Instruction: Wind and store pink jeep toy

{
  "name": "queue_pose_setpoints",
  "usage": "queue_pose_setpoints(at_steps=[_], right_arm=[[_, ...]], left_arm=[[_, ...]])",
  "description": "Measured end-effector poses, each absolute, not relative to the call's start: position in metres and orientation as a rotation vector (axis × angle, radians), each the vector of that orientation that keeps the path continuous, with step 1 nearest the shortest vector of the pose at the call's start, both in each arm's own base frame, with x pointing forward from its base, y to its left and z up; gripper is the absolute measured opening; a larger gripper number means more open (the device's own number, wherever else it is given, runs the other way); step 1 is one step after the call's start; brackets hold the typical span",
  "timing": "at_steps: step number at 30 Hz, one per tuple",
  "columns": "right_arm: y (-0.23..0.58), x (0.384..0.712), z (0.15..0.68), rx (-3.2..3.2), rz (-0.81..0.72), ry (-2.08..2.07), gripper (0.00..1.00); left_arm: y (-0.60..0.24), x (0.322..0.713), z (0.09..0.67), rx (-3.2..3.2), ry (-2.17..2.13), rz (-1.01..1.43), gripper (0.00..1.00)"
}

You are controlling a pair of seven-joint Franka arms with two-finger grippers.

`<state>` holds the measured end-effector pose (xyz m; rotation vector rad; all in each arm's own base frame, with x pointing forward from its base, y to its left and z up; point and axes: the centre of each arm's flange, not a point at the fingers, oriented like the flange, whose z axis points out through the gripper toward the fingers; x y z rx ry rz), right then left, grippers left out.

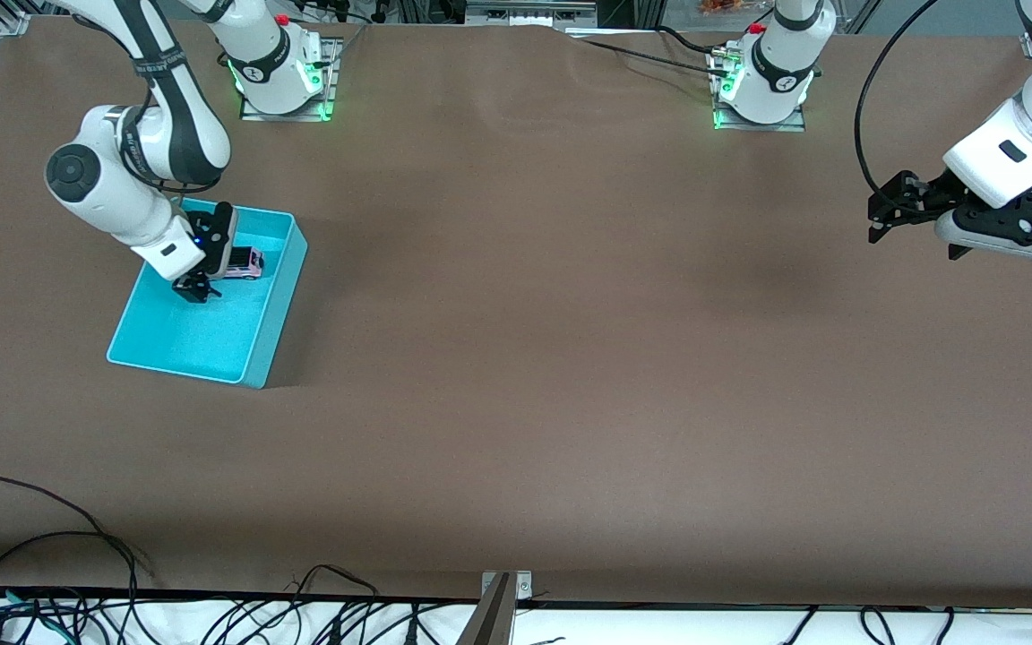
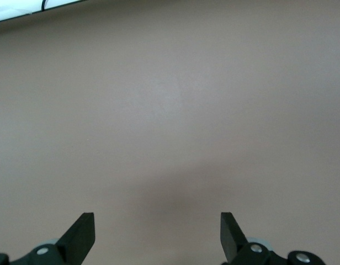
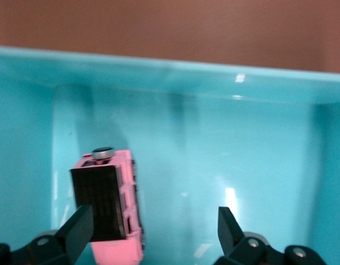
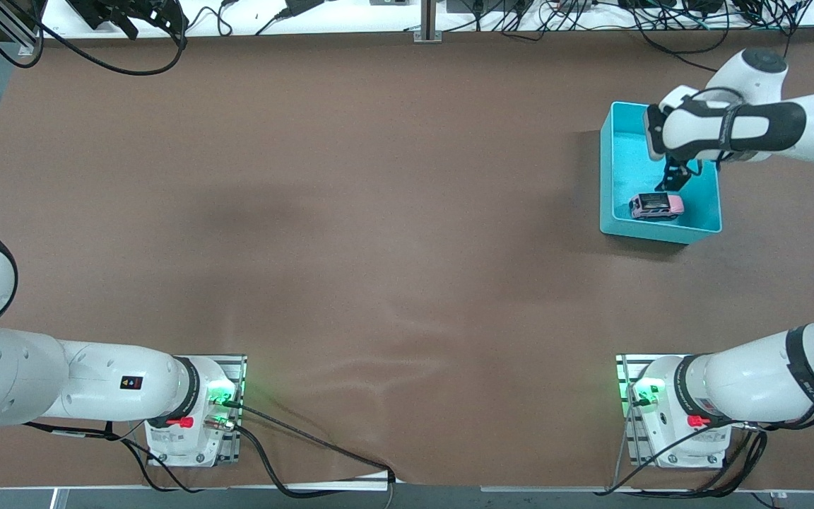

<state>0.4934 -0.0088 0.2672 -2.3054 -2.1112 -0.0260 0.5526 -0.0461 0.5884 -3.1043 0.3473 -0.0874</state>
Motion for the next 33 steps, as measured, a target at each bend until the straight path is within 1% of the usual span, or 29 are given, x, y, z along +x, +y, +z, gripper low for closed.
queue_pose_setpoints(at_steps=[6,10,14,20,27,33], right_arm=[[-0.009,0.525,0.311,-2.375,-0.162,-1.948,1.0],[-0.011,0.547,0.35,-2.437,-0.202,-1.82,1.0],[-0.008,0.566,0.395,-2.535,-0.201,-1.63,1.0],[-0.004,0.584,0.454,-2.687,-0.194,-1.339,1.0],[0.001,0.589,0.516,-2.867,-0.081,-0.895,1.0],[0.002,0.59,0.561,-3.028,-0.052,-0.606,1.0]], left_arm=[[-0.046,0.553,0.587,-3.105,0.345,-0.084,1.0],[-0.045,0.554,0.586,-3.105,0.342,-0.081,1.0],[-0.044,0.554,0.586,-3.106,0.341,-0.08,1.0],[-0.044,0.555,0.586,-3.106,0.341,-0.08,1.0],[-0.044,0.555,0.585,-3.106,0.341,-0.079,1.0],[-0.044,0.555,0.585,-3.106,0.34,-0.079,1.0]])
